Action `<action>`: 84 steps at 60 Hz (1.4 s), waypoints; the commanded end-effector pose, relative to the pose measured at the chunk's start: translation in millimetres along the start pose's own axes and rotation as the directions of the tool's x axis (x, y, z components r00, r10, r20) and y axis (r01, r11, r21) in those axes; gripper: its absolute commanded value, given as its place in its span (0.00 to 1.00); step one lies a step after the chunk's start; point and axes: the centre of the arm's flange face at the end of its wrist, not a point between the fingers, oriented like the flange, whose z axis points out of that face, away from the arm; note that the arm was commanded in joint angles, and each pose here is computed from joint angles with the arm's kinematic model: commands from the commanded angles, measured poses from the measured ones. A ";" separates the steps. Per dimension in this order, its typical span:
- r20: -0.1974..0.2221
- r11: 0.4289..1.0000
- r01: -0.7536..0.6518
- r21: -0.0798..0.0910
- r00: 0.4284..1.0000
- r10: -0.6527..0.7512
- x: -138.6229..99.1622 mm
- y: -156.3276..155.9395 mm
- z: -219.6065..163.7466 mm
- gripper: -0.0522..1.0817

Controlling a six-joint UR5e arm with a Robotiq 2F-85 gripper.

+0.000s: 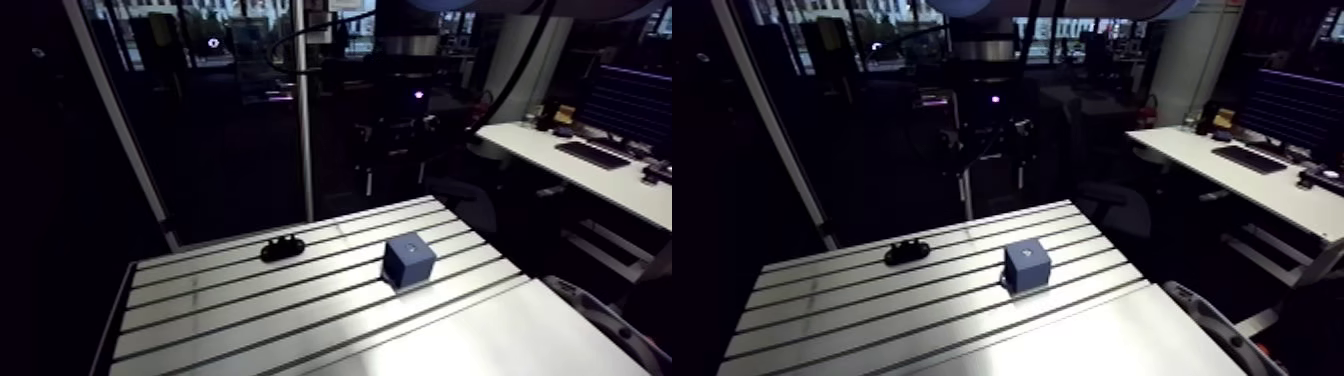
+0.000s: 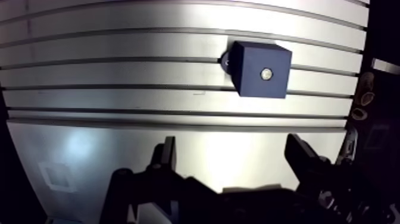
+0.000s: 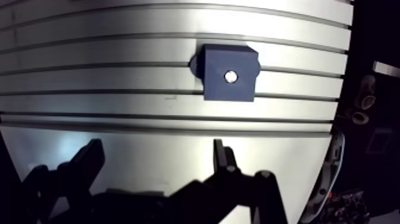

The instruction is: Pick up the M10 bolt and insert it into the hex recess until seated.

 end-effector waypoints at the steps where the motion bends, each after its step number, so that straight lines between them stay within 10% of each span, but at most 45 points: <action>1: 0.016 1.000 -0.024 -0.007 1.000 0.024 -8.1 -52.7 -27.9 0.05; 24: -0.036 1.000 0.017 0.012 0.999 -0.017 -3.0 -89.4 -72.5 0.05; 84: -0.091 0.998 0.060 -0.011 0.994 -0.061 -43.1 -120.7 -131.2 0.05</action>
